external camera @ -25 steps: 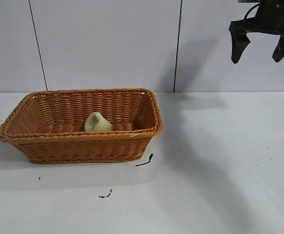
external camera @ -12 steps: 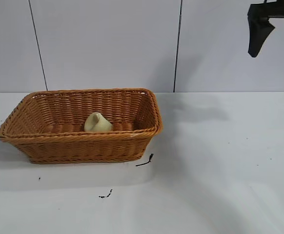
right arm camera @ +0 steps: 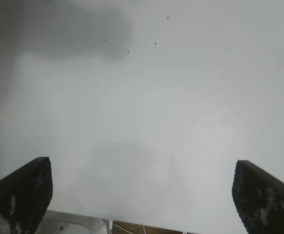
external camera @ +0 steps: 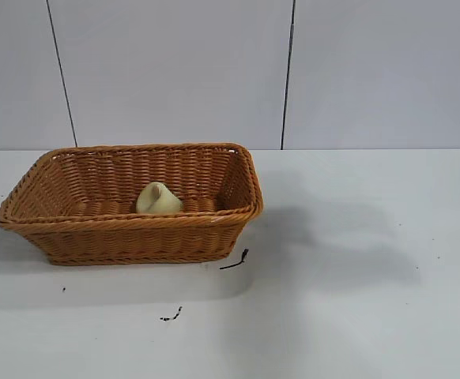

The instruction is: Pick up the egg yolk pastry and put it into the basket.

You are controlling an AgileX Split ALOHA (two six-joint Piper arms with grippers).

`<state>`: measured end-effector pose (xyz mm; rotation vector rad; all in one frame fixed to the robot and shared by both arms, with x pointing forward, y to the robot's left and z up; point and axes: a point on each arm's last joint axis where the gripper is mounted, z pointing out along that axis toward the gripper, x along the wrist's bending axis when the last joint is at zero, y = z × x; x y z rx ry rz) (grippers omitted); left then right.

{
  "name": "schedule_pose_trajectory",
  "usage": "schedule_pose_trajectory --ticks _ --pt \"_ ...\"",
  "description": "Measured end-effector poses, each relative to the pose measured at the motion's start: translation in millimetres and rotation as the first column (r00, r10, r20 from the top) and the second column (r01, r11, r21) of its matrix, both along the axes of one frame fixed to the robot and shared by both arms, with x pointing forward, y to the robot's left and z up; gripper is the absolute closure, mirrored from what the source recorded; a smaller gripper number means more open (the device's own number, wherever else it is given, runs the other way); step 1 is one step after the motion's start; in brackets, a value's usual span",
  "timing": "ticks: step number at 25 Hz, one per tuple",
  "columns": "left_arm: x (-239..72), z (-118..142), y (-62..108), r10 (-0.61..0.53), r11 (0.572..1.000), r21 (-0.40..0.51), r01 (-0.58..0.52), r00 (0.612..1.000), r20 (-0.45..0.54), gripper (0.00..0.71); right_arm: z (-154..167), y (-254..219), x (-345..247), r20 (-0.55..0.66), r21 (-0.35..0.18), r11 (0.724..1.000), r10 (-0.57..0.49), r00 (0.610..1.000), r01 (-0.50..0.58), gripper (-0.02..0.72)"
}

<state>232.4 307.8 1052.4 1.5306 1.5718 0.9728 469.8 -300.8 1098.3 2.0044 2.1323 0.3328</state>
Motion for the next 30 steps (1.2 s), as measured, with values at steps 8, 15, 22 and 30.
schedule_pose_trajectory --ticks 8,15,22,30 --pt "0.0 0.0 0.0 0.0 1.0 0.0 0.0 1.0 0.0 0.014 -16.7 -0.9 -101.7 0.204 -0.046 0.999 0.007 0.979 0.002 0.01" --pt "0.0 0.0 0.0 0.0 1.0 0.0 0.0 1.0 0.0 0.014 -50.6 2.6 -168.8 0.384 -0.025 1.0 0.001 0.923 0.009 0.01" --pt "0.0 0.0 0.0 0.0 1.0 0.0 0.0 1.0 0.0 0.014 -43.8 4.5 -211.6 0.638 -0.009 1.0 -0.008 0.77 0.017 0.01" --pt "0.0 0.0 0.0 0.0 1.0 0.0 0.0 1.0 0.0 0.014 -42.7 5.1 -235.1 0.745 -0.009 1.0 -0.005 0.667 0.019 0.01"
